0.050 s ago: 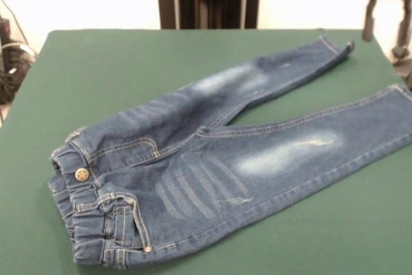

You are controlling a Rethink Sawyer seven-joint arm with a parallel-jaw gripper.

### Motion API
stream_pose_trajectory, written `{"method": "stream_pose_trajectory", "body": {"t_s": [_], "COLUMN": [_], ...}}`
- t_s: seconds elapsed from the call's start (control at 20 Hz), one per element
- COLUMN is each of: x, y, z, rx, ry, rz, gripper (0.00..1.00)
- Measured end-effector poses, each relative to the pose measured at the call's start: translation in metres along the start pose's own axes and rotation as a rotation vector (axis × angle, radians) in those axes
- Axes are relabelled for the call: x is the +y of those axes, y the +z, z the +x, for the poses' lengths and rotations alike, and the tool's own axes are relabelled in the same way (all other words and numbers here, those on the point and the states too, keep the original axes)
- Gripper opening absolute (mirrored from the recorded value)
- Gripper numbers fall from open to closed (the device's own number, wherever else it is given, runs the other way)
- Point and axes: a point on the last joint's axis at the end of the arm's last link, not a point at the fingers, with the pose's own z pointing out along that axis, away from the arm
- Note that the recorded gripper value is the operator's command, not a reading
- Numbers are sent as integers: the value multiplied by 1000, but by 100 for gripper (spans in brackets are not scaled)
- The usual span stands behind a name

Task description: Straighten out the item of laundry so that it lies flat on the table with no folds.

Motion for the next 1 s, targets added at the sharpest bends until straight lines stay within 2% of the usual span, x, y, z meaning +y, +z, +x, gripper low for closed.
{"method": "stream_pose_trajectory", "body": {"t_s": [0.45,1.0], "x": [-46,-97], "y": [34,87], "z": [-46,-81], "rx": [8,26], "ry": [-31,-108], "rz": [56,111], "gripper": [100,100]}}
